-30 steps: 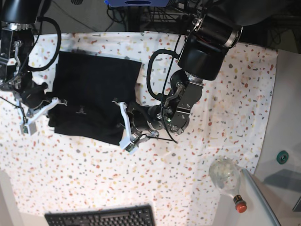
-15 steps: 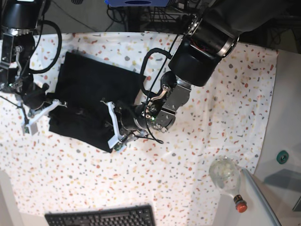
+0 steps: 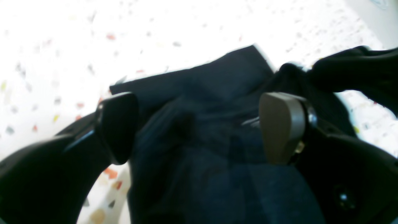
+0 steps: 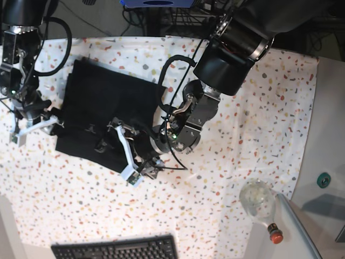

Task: Layout the t-shirt on the table in an organized manner, then fold the t-shirt properly
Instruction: 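Pull the t-shirt edges with both grippers to straighten the stack, then tuck and smooth the stack's edge with both grippers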

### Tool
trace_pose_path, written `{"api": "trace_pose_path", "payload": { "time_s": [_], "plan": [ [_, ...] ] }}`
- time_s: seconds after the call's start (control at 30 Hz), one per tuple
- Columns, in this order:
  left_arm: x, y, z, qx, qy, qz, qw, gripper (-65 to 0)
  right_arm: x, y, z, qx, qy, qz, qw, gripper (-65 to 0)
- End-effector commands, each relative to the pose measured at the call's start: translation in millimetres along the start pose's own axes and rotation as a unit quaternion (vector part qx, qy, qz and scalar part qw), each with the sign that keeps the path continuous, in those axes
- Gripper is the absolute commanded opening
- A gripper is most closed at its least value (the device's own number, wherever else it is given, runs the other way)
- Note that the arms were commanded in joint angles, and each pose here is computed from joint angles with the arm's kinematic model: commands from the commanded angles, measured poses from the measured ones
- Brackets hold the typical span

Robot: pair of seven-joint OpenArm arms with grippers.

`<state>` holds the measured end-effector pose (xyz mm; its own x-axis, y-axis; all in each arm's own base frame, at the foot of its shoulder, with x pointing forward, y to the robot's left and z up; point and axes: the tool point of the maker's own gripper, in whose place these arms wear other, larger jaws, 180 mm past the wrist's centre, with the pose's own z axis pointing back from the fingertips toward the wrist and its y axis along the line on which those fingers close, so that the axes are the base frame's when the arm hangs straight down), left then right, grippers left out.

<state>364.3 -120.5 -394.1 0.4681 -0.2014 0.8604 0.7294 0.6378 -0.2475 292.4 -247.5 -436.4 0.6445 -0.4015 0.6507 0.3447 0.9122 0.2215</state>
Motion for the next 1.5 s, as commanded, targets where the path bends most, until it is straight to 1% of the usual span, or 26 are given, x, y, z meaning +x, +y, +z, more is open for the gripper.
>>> {"api": "trace_pose_path", "payload": {
  "time_s": [0.0,0.13,0.17,0.23,0.33,0.37,0.4,0.43,0.47,0.5,0.53,0.57,0.6,0.63,0.67,0.73,0.8,0.9,0.97,1.03,1.1,1.2,1.3,1.47],
  "plan": [
    [39,-9,1,-0.011,-0.055,-0.009,0.998,-6.9,25,-7,10,-0.007,-0.048,-0.002,0.9988,-30.3],
    [59,6,31,0.023,-0.114,0.018,0.993,-6.9,39,-10,36,-0.007,-0.104,0.01,0.9945,-30.3],
    [58,8,41,0.033,-0.116,0.023,0.992,-6.9,42,-8,43,-0.004,-0.114,0.018,0.9933,-30.2],
    [39,19,66,0.057,-0.089,0.022,0.994,-7.1,42,-1,55,0.011,-0.122,0.036,0.9919,-30.0],
    [-5,18,95,0.072,-0.036,0.017,0.997,-7.9,39,16,59,0.051,-0.12,0.067,0.9892,-30.2],
    [-23,18,105,0.077,-0.018,0.018,0.997,-10.2,35,23,58,0.068,-0.114,0.077,0.9881,-30.3],
    [-45,21,116,0.082,0.005,0.017,0.996,-15.5,31,30,56,0.083,-0.108,0.086,0.9869,-30.5],
    [-61,25,125,0.086,0.024,0.017,0.996,-22.9,25,35,54,0.093,-0.101,0.092,0.9863,-30.6],
    [-75,27,131,0.089,0.04,0.019,0.995,-31.4,20,39,52,0.1,-0.094,0.095,0.986,-32.6],
    [-85,27,134,0.09,0.052,0.023,0.994,-40.5,16,43,51,0.105,-0.089,0.097,0.9858,-36.0],
    [-94,27,135,0.09,0.061,0.029,0.994,-51.0,10,49,50,0.113,-0.083,0.1,0.985,-41.4],
    [-99,27,134,0.091,0.067,0.03,0.993,-59.9,5,56,50,0.122,-0.077,0.104,0.984,-46.7],
    [-104,27,133,0.091,0.072,0.035,0.993,-65.0,-4,62,51,0.131,-0.067,0.109,0.983,-53.1],
    [-107,28,131,0.09,0.073,0.04,0.992,-65.0,-16,68,52,0.141,-0.054,0.115,0.9817,-60.3],
    [-109,26,127,0.089,0.066,0.049,0.993,-65.0,-25,75,52,0.151,-0.045,0.12,0.9803,-65.0],
    [-113,20,118,0.084,0.05,0.068,0.993,-65.0,-37,84,52,0.163,-0.03,0.125,0.9781,-65.0],
    [-113,15,106,0.076,0.042,0.075,0.993,-65.0,-53,80,43,0.16,-0.007,0.122,0.9796,-65.0],
    [-131,-3,92,0.053,0.07,0.074,0.993,-65.0,-71,66,27,0.142,0.023,0.111,0.9833,-65.0],
    [-144,-17,82,0.04,0.095,0.058,0.993,-65.0,-81,58,21,0.135,0.04,0.109,0.984,-65.0],
    [-156,-29,77,0.031,0.117,0.044,0.992,-65.0,-84,61,20,0.149,0.044,0.115,0.9812,-65.0],
    [-160,-39,73,0.024,0.124,0.035,0.991,-65.0,-85,66,23,0.164,0.045,0.122,0.9778,-65.0],
    [-174,-52,77,0.018,0.136,0.044,0.99,-65.0,-87,72,32,0.176,0.041,0.129,0.975,-65.0],
    [-179,-62,86,0.016,0.137,0.048,0.989,-65.0,-89,76,44,0.184,0.035,0.134,0.9731,-65.0],
    [-183,-62,114,0.024,0.134,0.036,0.99,-65.0,-91,74,60,0.185,0.031,0.141,0.972,-65.0]
  ]
}}
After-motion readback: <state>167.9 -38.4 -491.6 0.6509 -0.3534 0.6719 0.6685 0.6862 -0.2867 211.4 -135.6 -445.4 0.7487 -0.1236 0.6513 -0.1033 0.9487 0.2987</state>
